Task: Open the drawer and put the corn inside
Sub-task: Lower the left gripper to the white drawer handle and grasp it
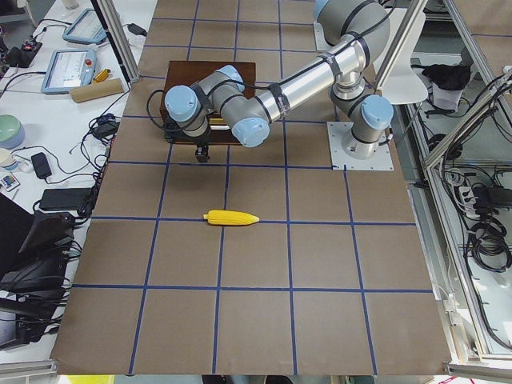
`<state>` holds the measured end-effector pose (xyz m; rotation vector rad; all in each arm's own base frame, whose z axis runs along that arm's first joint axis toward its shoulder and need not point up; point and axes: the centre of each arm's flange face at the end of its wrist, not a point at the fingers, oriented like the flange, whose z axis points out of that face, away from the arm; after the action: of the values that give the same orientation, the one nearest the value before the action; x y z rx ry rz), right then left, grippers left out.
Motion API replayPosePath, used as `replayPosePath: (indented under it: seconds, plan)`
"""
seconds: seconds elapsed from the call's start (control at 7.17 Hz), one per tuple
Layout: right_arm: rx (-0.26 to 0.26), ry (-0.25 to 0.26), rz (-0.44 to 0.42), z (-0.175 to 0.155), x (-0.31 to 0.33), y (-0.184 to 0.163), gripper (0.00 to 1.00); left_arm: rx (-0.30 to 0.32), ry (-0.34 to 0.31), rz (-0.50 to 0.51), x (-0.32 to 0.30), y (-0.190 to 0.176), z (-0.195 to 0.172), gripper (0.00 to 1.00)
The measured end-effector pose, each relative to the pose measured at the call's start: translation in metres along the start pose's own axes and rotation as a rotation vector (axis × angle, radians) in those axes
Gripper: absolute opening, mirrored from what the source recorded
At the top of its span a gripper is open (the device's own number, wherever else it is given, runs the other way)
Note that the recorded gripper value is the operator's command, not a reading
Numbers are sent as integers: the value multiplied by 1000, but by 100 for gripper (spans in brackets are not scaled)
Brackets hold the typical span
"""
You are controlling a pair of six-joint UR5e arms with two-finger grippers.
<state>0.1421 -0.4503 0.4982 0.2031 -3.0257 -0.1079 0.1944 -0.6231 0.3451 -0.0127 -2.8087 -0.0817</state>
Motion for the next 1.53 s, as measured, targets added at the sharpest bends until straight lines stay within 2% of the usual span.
replayPosePath:
  seconds: [0.28,0.84,1.53]
  plan:
    - [0,0,0,0,0,0,100,-14,40,12,27,-15,22,100]
    - [0,0,0,0,0,0,100,-63,59,25,53,-30,57,100]
    - [0,0,0,0,0,0,100,-82,67,31,43,-41,81,100]
